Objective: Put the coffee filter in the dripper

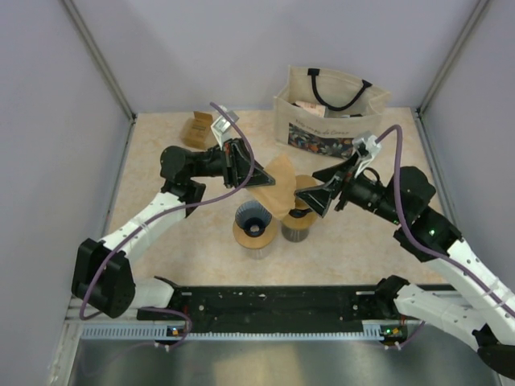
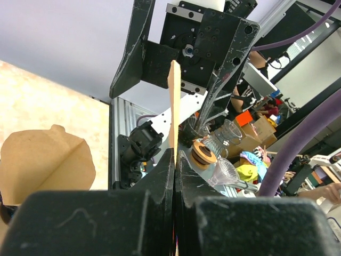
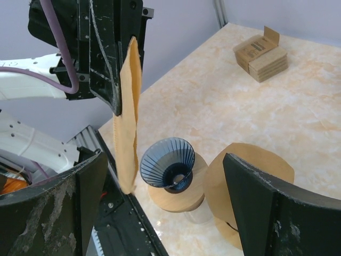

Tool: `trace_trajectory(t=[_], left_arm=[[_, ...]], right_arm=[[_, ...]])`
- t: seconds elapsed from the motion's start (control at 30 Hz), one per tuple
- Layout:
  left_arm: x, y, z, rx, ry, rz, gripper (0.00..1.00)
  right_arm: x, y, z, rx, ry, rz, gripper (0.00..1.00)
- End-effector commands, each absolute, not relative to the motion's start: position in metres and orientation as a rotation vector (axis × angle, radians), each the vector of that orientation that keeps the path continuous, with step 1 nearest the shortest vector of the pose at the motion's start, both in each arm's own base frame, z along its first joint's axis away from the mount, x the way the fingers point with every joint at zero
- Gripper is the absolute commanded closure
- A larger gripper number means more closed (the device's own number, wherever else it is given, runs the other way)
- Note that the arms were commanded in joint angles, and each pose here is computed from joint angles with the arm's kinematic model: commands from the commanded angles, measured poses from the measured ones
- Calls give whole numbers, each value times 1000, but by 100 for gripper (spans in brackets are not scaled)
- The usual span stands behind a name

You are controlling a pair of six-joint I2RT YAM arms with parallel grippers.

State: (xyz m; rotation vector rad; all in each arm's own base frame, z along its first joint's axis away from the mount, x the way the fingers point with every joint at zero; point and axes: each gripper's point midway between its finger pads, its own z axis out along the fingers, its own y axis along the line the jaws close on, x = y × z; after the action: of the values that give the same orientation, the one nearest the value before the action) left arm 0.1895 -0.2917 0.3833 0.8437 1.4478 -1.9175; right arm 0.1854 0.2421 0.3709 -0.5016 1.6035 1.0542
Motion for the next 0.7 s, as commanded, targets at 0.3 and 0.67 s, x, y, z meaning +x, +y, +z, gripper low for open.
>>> trace_trajectory(t=[0.3, 0.67], left_arm=[[181, -289, 402, 902, 1347, -1868, 100], [184, -290, 401, 894, 1357, -1870, 100]], right_arm=[[206, 224, 392, -363, 1583, 934, 10], [200, 231, 380, -420, 1622, 959, 10]])
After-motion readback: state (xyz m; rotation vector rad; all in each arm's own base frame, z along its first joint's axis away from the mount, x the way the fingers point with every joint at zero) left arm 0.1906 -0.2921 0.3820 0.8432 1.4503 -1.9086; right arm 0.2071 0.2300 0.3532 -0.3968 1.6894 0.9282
